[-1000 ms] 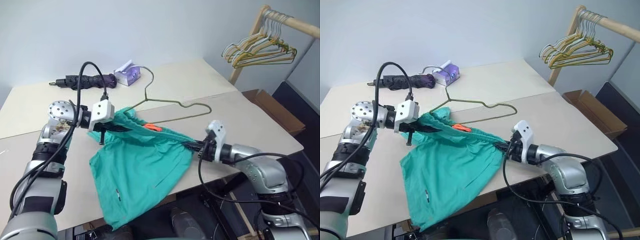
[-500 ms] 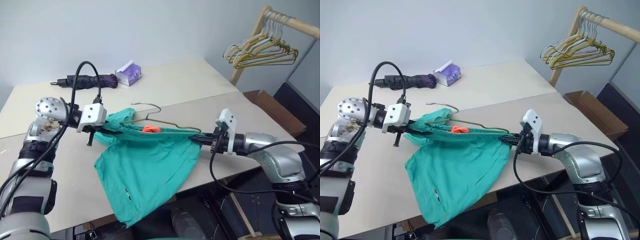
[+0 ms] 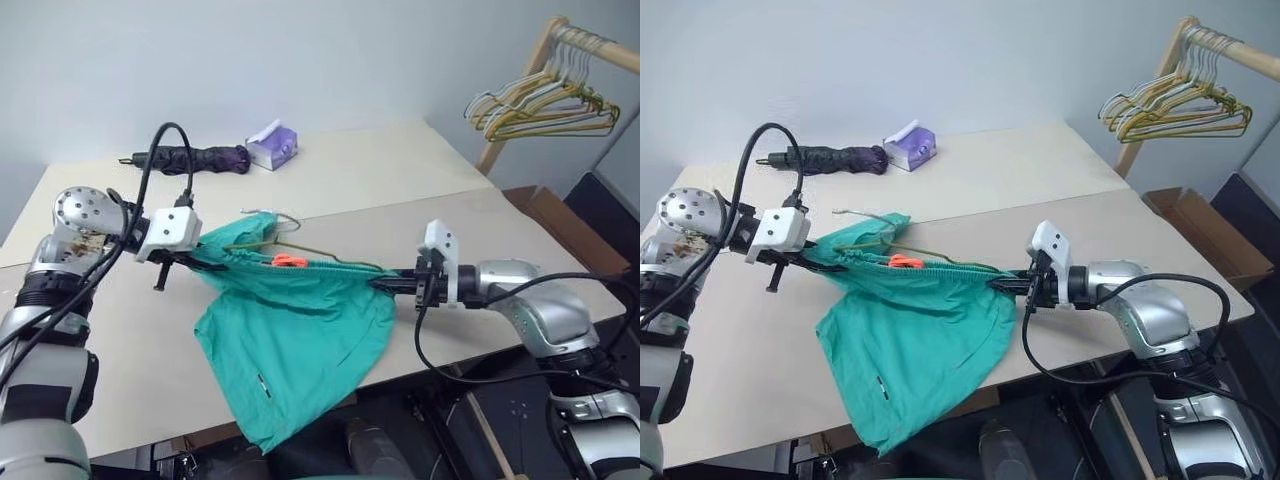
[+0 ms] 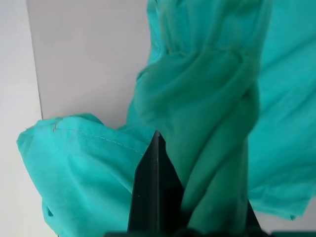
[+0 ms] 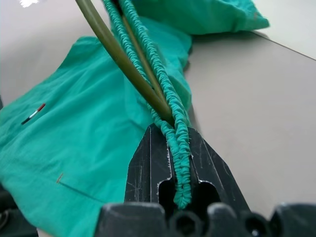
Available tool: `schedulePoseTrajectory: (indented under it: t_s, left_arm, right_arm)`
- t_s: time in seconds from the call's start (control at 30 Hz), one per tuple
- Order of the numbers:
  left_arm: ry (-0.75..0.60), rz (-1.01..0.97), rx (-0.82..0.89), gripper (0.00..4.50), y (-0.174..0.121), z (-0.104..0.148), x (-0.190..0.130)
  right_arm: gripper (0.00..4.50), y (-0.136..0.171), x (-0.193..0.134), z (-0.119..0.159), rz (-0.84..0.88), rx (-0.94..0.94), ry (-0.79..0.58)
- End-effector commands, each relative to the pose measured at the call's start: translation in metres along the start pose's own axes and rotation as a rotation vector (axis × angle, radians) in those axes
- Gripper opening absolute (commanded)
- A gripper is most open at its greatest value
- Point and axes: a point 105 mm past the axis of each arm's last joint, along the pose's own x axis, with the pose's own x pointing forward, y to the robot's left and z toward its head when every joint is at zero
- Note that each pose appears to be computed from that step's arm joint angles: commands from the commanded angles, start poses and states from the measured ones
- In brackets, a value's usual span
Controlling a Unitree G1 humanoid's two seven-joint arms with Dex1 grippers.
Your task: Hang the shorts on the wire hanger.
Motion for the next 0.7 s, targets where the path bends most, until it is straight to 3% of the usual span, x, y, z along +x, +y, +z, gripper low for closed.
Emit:
schedulePoseTrajectory:
  t_s: [0.03,0.3,0.47,0.63,0.7]
  left_arm:
    - [0.317,0.092,-0.204,0.00,-0.023,-0.056,-0.079]
    - [0.321,0.085,-0.195,0.00,-0.015,-0.056,-0.066]
    - [0.372,0.018,-0.089,0.00,-0.010,-0.052,-0.053]
    - [0.278,-0.004,-0.038,0.00,0.001,-0.034,-0.039]
    - [0.213,-0.001,-0.044,0.00,0.005,-0.025,-0.030]
  right_arm:
    - [0.02,-0.044,-0.068,-0.028,-0.266,0.020,0.169]
    - [0.02,-0.026,-0.072,-0.029,-0.116,-0.123,0.284]
    - [0.02,-0.023,-0.070,-0.016,-0.064,-0.188,0.292]
    - [0.02,-0.021,-0.066,-0.007,-0.069,-0.158,0.228]
    - [0.70,-0.019,-0.063,-0.010,-0.069,-0.137,0.216]
